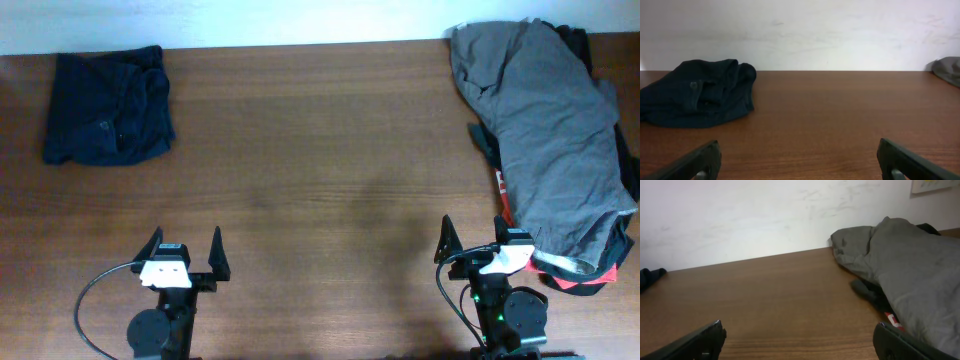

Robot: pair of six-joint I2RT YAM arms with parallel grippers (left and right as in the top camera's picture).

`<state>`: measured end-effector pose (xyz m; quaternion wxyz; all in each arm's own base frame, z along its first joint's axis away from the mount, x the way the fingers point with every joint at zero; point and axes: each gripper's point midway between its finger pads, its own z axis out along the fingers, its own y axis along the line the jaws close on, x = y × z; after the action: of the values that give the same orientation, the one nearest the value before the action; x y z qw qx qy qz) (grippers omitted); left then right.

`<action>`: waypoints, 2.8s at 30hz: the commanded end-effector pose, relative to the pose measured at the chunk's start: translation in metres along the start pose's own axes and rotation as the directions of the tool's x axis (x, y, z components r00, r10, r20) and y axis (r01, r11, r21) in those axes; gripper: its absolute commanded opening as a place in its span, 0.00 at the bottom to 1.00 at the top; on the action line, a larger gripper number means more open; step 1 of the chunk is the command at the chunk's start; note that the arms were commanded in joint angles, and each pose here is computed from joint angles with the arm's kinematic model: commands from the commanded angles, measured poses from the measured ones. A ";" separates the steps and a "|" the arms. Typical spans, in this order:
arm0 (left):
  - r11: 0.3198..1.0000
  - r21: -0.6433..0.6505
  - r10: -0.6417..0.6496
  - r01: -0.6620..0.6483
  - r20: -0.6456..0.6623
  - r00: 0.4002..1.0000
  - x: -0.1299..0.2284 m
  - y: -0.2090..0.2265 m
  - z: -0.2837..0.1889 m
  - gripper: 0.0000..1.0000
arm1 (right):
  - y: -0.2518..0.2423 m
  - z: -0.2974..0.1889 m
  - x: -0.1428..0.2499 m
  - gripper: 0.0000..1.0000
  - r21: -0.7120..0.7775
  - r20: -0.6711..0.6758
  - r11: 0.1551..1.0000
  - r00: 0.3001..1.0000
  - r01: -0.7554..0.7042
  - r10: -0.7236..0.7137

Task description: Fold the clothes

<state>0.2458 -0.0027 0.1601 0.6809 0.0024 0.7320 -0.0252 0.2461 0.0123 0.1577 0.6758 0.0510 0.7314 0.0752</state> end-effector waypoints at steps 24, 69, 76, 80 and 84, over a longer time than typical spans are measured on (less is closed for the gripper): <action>1.000 -0.010 -0.003 0.003 -0.001 1.000 0.002 0.002 0.000 0.99 | -0.002 0.000 0.002 0.99 0.007 -0.002 1.000 1.000 0.001 -0.001; 0.992 0.127 0.008 -0.022 0.105 0.994 -0.056 -0.023 0.000 0.99 | 0.027 -0.020 -0.099 0.99 -0.060 0.094 0.990 0.988 0.130 -0.124; 0.987 0.162 0.001 0.002 -0.018 1.000 -0.094 -0.027 0.031 0.99 | 0.037 0.000 -0.150 0.99 -0.056 -0.013 0.991 0.992 0.125 -0.126; 0.966 0.257 0.010 0.022 -0.122 0.992 -0.116 -0.041 0.065 0.99 | 0.044 0.027 -0.169 0.99 -0.063 -0.111 0.991 0.986 0.121 -0.128; 0.943 0.321 -0.003 0.086 -0.250 0.968 -0.125 -0.050 0.107 0.99 | 0.046 0.061 -0.176 0.99 -0.054 -0.249 0.992 0.960 0.117 -0.127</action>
<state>0.3385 -0.0376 0.2717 0.6002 0.0714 0.7874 -0.1215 0.3006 0.0274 0.3222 0.5976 -0.0128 0.7998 0.0556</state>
